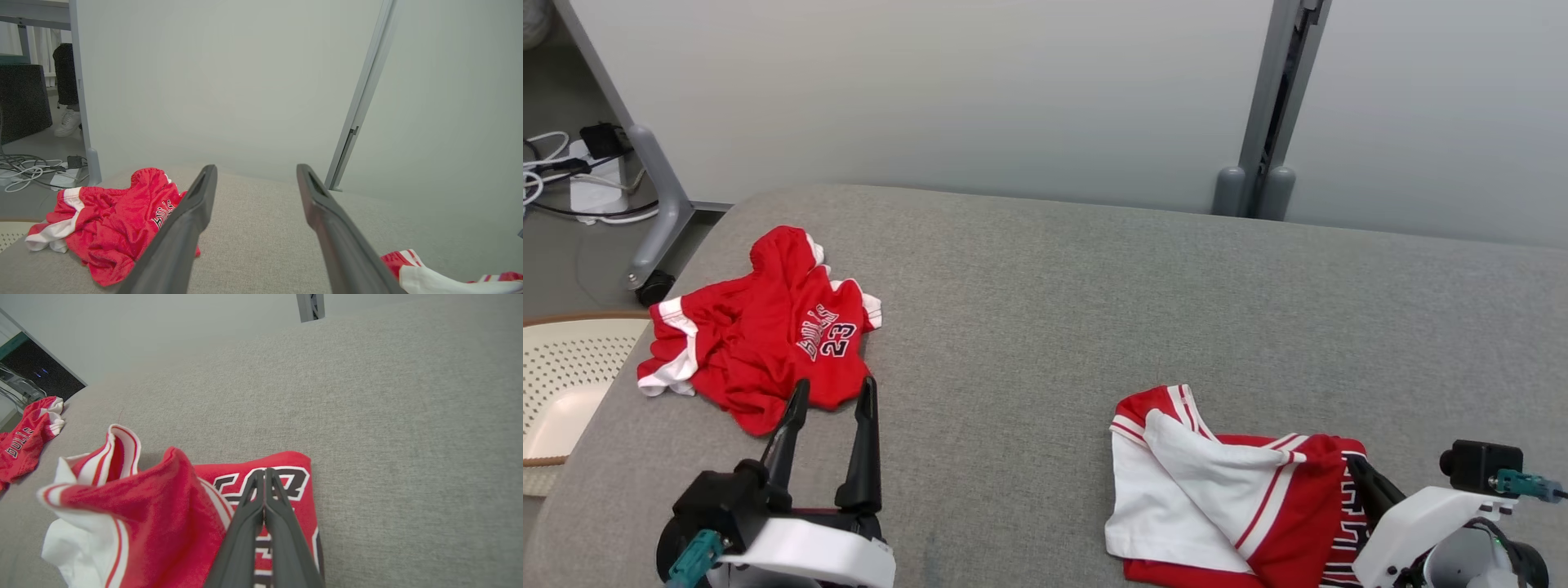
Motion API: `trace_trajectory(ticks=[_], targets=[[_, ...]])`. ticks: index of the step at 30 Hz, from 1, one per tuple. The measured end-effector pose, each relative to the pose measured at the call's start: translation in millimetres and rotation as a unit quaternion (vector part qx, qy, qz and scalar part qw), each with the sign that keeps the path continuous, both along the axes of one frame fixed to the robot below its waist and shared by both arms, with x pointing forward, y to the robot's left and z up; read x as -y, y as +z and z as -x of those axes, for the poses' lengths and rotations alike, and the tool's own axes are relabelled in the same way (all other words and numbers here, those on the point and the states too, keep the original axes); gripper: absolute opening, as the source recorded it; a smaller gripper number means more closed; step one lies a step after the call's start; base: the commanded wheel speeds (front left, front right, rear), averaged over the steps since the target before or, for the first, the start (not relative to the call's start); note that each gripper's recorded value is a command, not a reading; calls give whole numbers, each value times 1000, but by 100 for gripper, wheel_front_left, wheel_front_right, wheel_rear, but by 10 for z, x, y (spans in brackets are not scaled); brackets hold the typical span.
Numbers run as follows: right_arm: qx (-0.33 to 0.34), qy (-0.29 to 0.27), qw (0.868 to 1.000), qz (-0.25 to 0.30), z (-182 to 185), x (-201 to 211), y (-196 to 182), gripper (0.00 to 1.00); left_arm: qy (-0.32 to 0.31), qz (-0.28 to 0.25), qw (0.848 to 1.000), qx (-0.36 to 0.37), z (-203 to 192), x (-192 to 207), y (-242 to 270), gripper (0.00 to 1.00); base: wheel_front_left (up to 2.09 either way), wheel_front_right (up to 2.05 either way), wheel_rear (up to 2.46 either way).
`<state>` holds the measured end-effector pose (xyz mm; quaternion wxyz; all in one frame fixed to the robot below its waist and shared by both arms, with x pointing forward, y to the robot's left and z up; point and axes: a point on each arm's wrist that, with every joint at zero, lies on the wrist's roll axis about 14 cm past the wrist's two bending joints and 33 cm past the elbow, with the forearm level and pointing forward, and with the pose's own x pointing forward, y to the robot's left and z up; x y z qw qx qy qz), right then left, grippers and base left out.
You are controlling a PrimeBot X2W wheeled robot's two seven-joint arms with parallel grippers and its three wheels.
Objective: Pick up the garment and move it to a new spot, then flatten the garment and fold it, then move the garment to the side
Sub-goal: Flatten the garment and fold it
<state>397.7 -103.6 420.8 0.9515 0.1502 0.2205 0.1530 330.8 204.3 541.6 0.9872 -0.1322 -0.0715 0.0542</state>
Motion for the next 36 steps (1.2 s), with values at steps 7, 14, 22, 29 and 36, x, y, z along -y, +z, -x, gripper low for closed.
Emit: trace_trajectory(ticks=[7, 14, 22, 29, 36], targets=[[-17, 73, 997, -18, 135, -463, -93, 0, 7, 4, 1000, -10, 132, -8, -126, 100, 0, 0, 0], [8, 180, 982, -47, 438, -1153, 76, 0, 21, -2, 1000, -14, 206, -102, -178, 100, 0, 0, 0], [14, 266, 961, -78, 797, -1661, 230, 0, 23, -2, 1000, -17, 203, -114, -214, 100, 0, 0, 0], [88, 212, 968, -97, 420, -1339, 627, 0, 18, -6, 1000, -17, 143, -107, -211, 100, 0, 0, 0], [167, 128, 976, -63, 64, -667, 994, 100, -8, -9, 1000, -12, 12, 50, -182, 100, 0, 0, 0]])
